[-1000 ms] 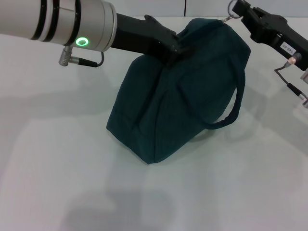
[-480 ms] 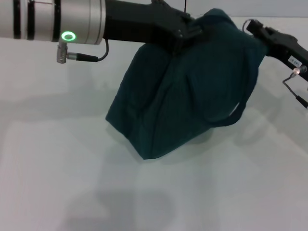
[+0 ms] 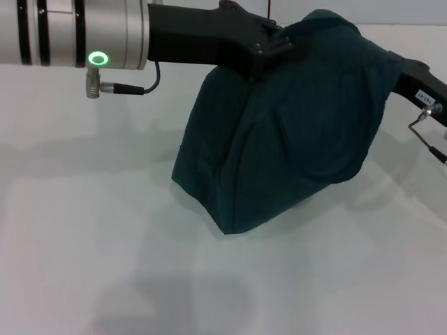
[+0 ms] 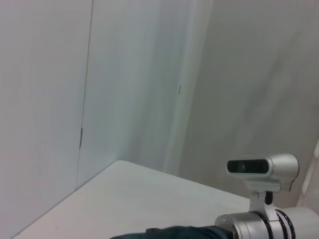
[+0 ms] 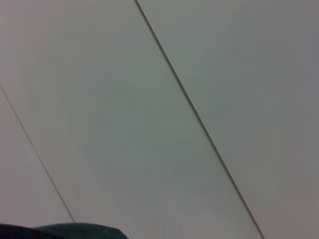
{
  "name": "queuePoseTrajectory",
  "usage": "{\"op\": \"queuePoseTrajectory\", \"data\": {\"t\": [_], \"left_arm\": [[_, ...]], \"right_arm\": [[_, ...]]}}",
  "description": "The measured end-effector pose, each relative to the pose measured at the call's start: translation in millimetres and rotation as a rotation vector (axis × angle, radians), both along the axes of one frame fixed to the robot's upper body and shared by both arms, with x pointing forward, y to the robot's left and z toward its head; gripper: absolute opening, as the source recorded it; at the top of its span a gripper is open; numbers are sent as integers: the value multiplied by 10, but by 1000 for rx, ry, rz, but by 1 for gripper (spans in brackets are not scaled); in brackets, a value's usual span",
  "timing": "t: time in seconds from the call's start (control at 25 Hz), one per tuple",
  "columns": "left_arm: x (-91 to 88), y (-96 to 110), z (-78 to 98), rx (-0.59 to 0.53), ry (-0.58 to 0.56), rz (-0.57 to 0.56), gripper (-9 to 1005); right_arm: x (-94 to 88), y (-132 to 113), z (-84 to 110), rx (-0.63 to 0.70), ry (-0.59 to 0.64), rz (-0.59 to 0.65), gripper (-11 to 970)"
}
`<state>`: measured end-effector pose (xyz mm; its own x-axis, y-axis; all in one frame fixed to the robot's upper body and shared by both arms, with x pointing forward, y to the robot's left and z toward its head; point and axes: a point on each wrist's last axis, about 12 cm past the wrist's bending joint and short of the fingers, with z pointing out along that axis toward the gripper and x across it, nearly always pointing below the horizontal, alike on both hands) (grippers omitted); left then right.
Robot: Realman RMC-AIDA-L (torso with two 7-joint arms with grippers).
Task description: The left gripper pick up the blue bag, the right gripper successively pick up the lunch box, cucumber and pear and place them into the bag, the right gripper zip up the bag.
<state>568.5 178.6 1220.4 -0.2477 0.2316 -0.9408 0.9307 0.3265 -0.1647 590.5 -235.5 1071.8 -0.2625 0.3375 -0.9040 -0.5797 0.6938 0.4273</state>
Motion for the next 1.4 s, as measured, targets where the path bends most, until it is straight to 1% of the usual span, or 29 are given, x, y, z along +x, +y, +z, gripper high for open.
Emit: {"op": "queuePoseTrajectory", "data": {"t": [0.2, 0.32, 0.4, 0.6, 0.76, 0.88, 0.96, 1.08, 1.2, 1.28, 1.4], "left_arm": [[36, 44, -89, -5, 15, 21, 57], [76, 86, -149, -10, 26, 41, 76], [100, 100, -190, -12, 33, 49, 88], [158, 172, -326, -28, 72, 89, 120], [174, 192, -371, -31, 83, 108, 145], [169, 239, -417, -32, 65, 131, 164], [148, 271, -442, -33, 28, 132, 238], [114, 319, -473, -34, -32, 131, 349], [68, 405, -464, -73, -99, 147, 468], [39, 501, -423, -118, -149, 167, 550], [-52, 656, -391, -166, -218, 174, 665]], "right_arm": [[-33, 9, 50, 29, -35, 29, 168], [-92, -61, 25, 44, -37, 12, 169], [-148, -144, 0, 58, -38, -19, 210], [-238, -258, -38, 54, -53, -52, 313], [-291, -303, -47, 54, -69, -57, 395], [-316, -327, -48, 52, -79, -56, 535], [-323, -331, -49, 48, -83, -56, 628], [-331, -341, -54, 48, -84, -60, 742], [-352, -373, -44, 50, -98, -65, 856], [-381, -431, -5, 50, -140, -67, 866], [-448, -549, 114, 28, -252, -39, 880]]}}
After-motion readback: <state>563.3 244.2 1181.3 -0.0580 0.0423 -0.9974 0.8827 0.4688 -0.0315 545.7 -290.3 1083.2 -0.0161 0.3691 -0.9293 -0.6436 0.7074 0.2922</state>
